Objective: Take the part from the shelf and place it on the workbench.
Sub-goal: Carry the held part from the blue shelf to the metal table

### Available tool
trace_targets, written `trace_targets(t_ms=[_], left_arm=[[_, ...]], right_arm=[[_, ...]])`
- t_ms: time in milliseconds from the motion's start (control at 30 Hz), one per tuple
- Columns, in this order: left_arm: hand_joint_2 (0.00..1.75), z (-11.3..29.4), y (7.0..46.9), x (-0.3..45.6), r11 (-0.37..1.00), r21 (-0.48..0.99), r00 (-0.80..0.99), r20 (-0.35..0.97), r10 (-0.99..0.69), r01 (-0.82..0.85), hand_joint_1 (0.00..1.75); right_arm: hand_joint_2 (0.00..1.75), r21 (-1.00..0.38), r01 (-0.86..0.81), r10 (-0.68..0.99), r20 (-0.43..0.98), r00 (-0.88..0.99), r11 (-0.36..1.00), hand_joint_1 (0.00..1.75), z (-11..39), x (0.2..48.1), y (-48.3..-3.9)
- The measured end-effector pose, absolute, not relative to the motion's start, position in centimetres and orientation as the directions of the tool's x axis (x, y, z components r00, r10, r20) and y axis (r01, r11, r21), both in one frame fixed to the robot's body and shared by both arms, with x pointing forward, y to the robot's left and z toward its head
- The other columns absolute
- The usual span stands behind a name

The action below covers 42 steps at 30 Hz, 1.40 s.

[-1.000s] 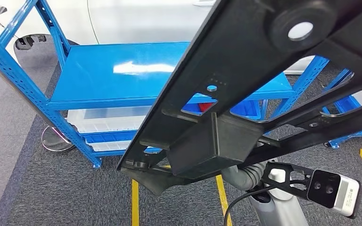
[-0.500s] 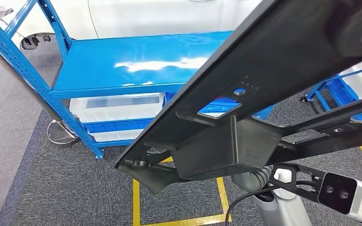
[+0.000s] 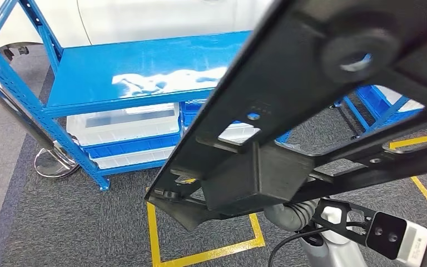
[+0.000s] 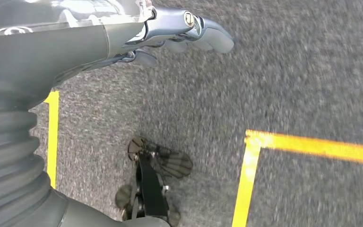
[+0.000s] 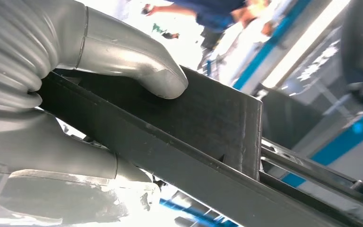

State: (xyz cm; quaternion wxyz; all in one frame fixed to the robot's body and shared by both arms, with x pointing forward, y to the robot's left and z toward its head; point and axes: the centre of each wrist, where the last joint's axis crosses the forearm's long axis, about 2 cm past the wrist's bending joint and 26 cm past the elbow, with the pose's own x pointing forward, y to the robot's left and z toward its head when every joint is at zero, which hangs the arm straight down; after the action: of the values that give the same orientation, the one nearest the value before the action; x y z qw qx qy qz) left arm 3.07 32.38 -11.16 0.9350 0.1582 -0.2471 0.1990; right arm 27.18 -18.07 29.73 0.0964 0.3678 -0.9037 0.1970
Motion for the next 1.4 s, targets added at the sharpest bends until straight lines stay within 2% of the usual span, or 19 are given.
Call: trace_targets(t_ms=[167, 567, 967, 1400], left_arm=[[1.75, -11.1, 32.1, 3.5, 0.875, 0.193, 0.797, 0.531, 0.288, -0.444, 0.0], [1.75, -11.1, 32.2, 3.2, 0.865, 0.223, 0.823, 0.479, 0.305, -0.45, 0.0], [1.75, -11.1, 32.8, 3.5, 0.894, 0.21, 0.849, 0.455, 0.269, -0.396, 0.0], [1.75, -11.1, 32.5, 3.3, 0.898, 0.24, 0.881, 0.4, 0.254, -0.368, 0.0]], right_arm=[[1.75, -0.287, -0.69, -0.597, 0.35, -0.722, 0.665, 1.75, 30.0, 27.6, -17.8], [1.75, -0.285, -0.655, -0.579, 0.312, -0.754, 0.7, 1.75, 29.4, 27.9, -17.4], [1.75, -0.301, -0.639, -0.531, 0.37, -0.762, 0.708, 1.75, 27.2, 27.8, -20.5], [1.75, -0.288, -0.592, -0.488, 0.36, -0.795, 0.752, 1.75, 26.9, 26.7, -22.1]])
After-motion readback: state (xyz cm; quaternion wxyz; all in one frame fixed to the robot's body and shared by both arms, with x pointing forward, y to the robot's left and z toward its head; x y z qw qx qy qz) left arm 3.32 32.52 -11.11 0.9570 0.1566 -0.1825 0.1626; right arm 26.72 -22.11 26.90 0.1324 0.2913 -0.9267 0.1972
